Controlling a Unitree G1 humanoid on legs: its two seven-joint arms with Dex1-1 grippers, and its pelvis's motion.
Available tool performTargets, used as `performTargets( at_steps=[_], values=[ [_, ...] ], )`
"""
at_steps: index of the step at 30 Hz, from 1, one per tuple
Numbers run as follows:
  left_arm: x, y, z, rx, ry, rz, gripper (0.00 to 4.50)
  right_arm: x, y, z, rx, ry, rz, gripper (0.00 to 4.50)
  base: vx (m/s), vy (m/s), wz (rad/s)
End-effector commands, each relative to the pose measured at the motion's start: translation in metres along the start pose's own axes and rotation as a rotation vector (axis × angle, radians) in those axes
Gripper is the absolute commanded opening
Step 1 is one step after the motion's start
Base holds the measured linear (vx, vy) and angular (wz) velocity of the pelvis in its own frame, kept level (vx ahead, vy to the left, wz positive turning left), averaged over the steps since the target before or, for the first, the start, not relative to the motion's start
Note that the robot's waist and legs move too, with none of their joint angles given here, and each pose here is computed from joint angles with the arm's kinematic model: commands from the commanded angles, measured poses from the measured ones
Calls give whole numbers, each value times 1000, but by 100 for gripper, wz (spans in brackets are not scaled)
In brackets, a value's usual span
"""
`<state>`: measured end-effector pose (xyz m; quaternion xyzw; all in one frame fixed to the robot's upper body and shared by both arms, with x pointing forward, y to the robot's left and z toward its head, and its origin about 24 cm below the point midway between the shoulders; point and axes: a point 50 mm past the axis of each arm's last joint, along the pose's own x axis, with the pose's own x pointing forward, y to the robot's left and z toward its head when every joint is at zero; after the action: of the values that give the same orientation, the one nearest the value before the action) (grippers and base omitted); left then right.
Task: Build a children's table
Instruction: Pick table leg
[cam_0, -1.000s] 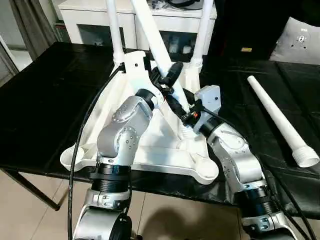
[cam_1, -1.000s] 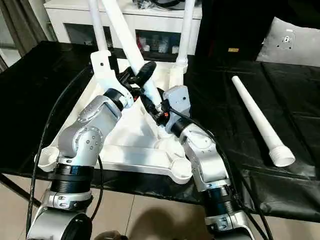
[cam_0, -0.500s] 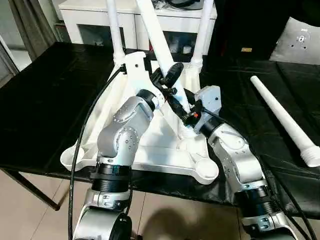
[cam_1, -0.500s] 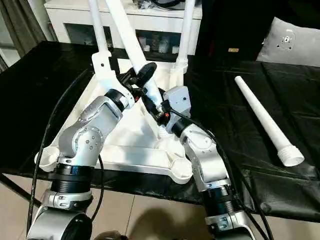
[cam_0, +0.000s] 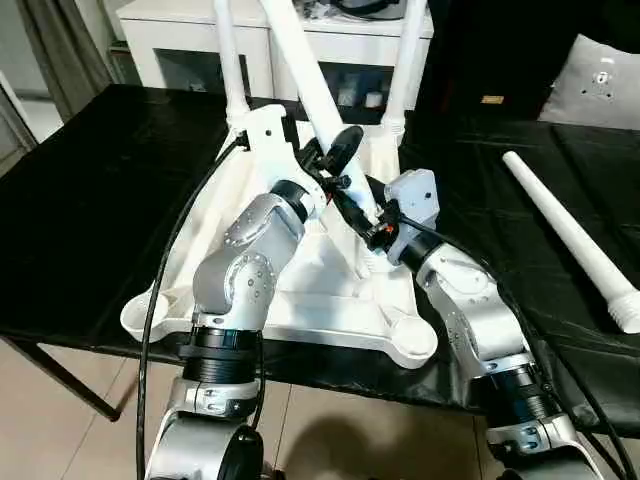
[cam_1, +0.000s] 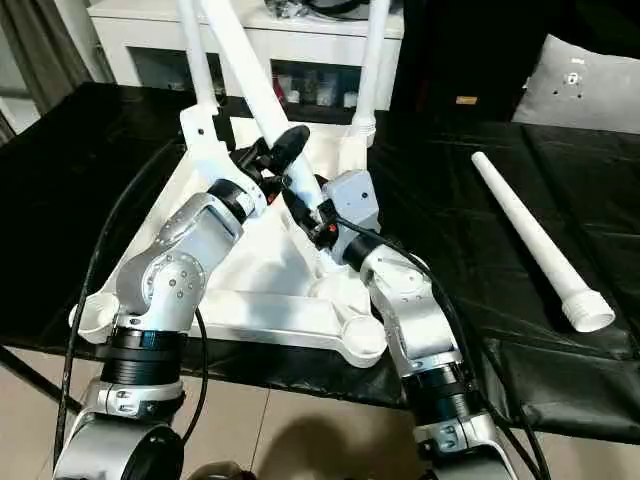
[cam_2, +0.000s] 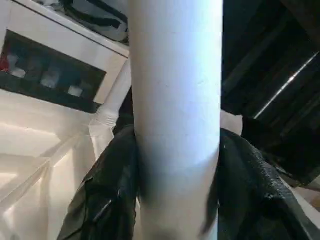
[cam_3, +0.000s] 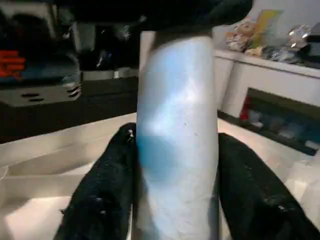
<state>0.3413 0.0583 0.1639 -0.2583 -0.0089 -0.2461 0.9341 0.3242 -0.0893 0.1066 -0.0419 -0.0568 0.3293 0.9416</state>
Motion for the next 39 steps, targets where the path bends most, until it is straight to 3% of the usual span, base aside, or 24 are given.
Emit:
performTargets(
  at_steps=[1,11,12,18,20,24,28,32,35,36,39],
  values=[
    [3,-1,5,3,-19,4,185,0,-6,6,22,-13,0,279,0,0,0],
    [1,11,10,21,-25,31,182,-12,-15,8,129,-20,51,354,0,0,0],
    [0,15,12,28,-24,35,182,-16,-18,10,163,-29,58,378,0,0,0],
    [-3,23,15,59,2,13,182,-31,-31,18,249,-58,98,416,0,0,0],
    [-6,25,17,68,39,-36,182,-38,-44,23,316,-71,68,428,0,0,0],
    [-10,25,18,51,86,-113,182,-42,-50,23,350,-30,81,450,0,0,0],
    [-13,21,25,-5,99,-205,182,-48,-45,19,378,51,173,450,0,0,0],
    [-16,16,31,-42,113,-306,181,-55,-39,20,418,59,258,450,0,0,0],
    [-19,12,33,0,144,-379,181,-59,-28,21,424,92,360,450,0,0,0],
    [-20,9,32,14,154,-404,181,-59,-24,20,422,104,387,422,0,0,0],
    [-24,-4,30,42,173,-510,181,-58,-14,13,435,161,435,408,0,0,0]
  ],
)
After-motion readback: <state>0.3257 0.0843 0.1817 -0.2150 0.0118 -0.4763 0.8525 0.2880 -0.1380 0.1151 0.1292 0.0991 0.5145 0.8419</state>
